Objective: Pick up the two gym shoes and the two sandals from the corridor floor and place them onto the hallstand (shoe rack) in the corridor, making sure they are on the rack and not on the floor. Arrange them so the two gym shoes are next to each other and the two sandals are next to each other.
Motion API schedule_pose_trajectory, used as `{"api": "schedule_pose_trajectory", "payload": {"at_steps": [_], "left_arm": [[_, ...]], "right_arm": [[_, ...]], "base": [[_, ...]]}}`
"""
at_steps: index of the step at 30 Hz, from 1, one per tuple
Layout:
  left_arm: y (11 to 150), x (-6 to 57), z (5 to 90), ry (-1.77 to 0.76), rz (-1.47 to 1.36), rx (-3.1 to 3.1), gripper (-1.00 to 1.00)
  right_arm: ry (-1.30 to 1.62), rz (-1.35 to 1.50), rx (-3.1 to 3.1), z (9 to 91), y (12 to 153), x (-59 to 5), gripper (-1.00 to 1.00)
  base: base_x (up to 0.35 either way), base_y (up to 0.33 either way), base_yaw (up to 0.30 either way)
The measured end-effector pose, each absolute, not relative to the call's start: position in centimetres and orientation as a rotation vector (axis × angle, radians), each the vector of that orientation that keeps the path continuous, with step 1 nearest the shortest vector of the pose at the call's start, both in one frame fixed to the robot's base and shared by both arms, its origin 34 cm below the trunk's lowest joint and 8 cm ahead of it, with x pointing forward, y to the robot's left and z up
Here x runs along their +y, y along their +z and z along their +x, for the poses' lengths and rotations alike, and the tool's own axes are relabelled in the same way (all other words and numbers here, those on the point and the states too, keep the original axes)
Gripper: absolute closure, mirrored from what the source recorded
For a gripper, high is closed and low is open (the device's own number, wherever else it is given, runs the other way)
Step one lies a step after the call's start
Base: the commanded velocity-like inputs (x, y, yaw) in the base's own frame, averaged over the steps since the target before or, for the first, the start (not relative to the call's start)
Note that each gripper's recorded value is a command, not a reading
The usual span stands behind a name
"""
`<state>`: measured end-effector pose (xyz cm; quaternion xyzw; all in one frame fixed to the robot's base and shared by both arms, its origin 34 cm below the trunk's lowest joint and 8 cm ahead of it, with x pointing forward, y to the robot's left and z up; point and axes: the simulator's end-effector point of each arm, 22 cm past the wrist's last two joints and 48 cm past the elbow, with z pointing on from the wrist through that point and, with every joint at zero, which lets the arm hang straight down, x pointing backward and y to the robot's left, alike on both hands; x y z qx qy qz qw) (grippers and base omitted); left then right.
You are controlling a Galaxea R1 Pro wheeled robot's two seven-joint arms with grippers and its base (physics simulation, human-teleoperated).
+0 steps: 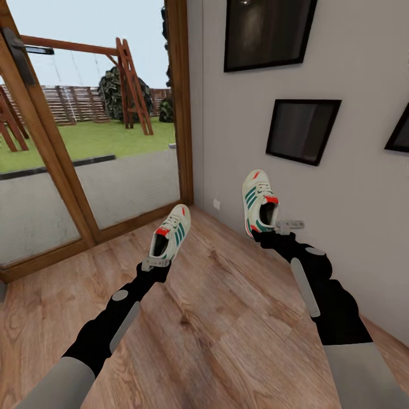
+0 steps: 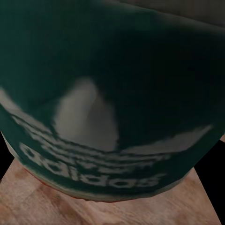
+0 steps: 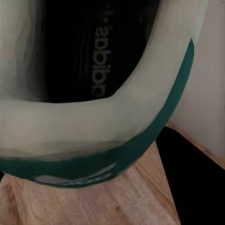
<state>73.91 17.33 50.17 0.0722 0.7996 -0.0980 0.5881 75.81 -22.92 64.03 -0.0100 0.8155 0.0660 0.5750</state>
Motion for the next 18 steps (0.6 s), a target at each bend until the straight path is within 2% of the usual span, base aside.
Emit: {"api": "schedule_pose_trajectory", "payload": {"at_steps": [18], "left_arm": [[54.9, 17.3, 73.8, -0.220, 0.175, 1.793, 1.00]], "right_arm": [[0.153, -0.028, 1.839, 74.7, 68.9, -22.9, 1.00]], "base": [[0.000, 0.000, 0.000]]}}
